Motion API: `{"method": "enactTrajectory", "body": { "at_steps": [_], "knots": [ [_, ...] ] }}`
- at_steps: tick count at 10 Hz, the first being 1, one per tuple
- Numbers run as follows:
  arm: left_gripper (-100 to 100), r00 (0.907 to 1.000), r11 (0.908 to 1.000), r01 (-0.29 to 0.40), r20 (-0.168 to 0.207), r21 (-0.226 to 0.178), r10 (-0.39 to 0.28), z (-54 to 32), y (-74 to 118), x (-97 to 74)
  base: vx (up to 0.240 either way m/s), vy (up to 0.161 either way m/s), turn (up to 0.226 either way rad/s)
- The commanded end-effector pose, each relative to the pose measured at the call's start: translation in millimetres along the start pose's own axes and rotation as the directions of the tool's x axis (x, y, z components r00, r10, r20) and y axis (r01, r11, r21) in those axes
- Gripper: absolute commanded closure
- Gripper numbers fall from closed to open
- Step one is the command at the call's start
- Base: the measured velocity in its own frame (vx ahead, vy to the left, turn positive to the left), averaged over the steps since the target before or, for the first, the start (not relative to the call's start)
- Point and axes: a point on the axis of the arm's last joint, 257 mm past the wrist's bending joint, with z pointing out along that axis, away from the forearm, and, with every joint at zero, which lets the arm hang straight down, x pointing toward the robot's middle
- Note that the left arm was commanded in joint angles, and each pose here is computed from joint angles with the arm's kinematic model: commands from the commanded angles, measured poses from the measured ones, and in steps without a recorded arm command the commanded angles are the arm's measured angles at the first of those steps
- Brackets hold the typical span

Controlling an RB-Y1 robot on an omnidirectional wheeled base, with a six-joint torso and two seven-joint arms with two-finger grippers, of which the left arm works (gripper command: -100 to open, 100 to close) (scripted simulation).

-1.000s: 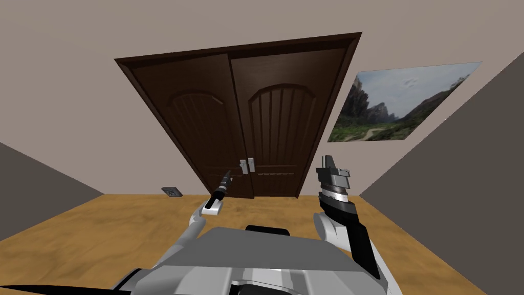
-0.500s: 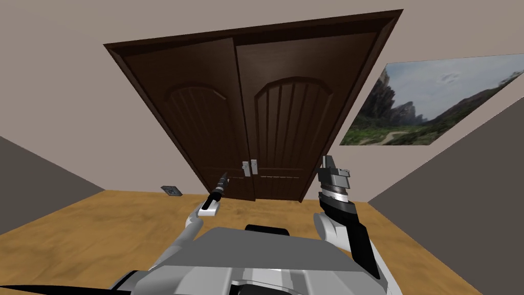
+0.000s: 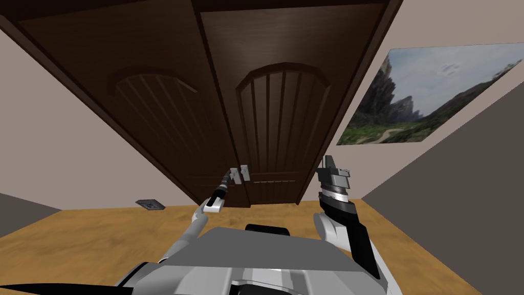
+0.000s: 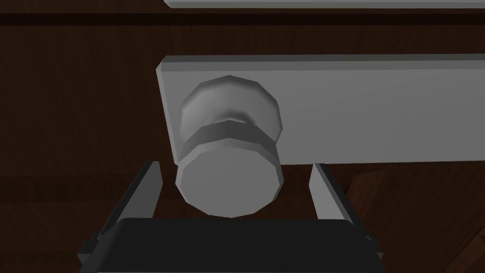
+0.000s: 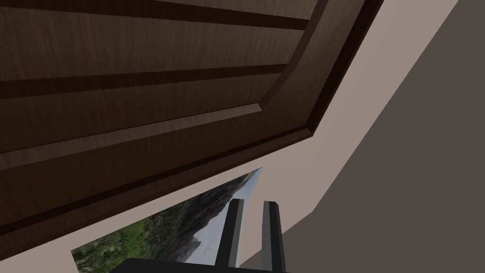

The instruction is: Pull the door open

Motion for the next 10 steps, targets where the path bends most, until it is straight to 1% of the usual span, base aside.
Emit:
{"method": "enactTrajectory", "body": {
  "at_steps": [1,6,7,9,10],
  "knots": [
    [100,1.0000,1.0000,-0.001,0.003,-0.003,0.001,-0.6,0.8,-2.0,-0.014,0.007,0.030],
    [100,1.0000,1.0000,-0.001,0.003,-0.003,0.001,-0.6,0.8,-2.0,-0.022,0.009,-0.005],
    [100,0.9999,0.9998,-0.007,0.013,-0.018,0.008,-7.2,7.2,-12.0,-0.113,0.094,0.076],
    [100,0.9998,0.9996,-0.013,0.014,-0.025,0.013,-11.8,9.5,-18.3,-0.188,0.102,0.049],
    [-100,1.0000,0.9999,-0.005,-0.007,-0.013,0.005,-10.8,5.6,-7.1,-0.175,0.024,-0.044]
  ]
}}
